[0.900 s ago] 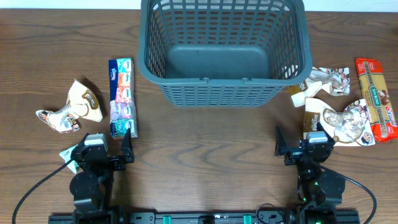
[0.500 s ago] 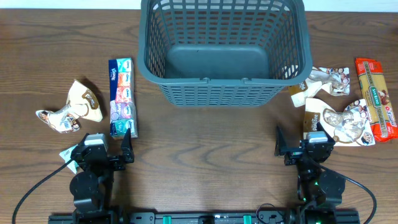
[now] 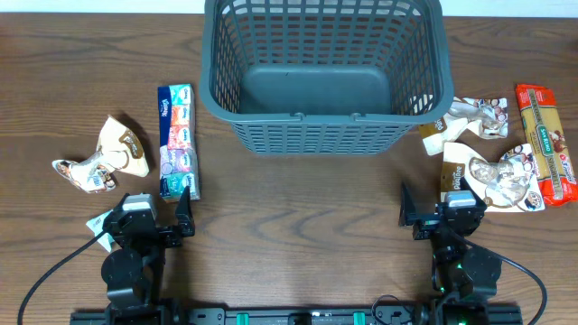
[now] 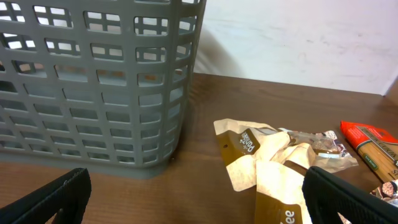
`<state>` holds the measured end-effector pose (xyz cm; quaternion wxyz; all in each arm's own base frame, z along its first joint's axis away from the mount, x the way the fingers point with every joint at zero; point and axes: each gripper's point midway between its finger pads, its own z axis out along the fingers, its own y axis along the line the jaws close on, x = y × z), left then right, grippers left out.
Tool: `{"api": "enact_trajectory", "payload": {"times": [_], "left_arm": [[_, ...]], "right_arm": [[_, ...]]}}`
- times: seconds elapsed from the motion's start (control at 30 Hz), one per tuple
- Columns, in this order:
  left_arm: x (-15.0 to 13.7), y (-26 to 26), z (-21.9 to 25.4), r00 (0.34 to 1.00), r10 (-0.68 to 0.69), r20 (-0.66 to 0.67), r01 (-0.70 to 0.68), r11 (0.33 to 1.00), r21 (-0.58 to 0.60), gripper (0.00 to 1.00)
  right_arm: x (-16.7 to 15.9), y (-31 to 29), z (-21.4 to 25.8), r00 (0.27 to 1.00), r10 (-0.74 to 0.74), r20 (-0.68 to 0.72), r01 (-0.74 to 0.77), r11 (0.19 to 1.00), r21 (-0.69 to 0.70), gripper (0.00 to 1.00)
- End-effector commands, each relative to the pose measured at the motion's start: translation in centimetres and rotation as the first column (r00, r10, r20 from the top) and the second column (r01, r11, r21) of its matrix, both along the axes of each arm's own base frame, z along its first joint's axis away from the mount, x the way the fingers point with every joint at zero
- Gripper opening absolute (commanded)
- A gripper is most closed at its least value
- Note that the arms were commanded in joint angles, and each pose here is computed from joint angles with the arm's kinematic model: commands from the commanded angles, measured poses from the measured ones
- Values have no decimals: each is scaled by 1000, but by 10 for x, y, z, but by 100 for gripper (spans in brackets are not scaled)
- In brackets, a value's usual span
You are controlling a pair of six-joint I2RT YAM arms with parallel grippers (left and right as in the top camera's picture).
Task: Pack container
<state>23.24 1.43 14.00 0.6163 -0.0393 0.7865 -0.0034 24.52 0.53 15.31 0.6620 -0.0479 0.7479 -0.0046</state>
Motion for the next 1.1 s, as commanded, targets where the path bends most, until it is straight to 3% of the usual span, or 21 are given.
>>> {"api": "enact_trajectory", "payload": {"times": [0.0,0.57,0.87,0.93,1.07], "left_arm": [[0,-1,-11,1000,-4,-22,4,1000,-6,99],[0,0,-11,1000,-4,-21,4,1000,-7,99],[0,-1,-11,1000,-4,-22,4,1000,-6,99],[0,-1,-11,1000,-4,-21,4,1000,-6,99],[0,-1,-11,1000,-4,-21,4,1000,-6,99]], "right_arm": [[0,1,-1,1000,4,3,-4,1000,-14,99],[0,1,-1,1000,4,3,-4,1000,-14,99],[-1,3,12,1000,-1,31,-2,995,103,99],[-2,-5,27,997,-48,56,41,990,132,99],[-19,-52,64,942,-331,55,310,921,235,99]]}}
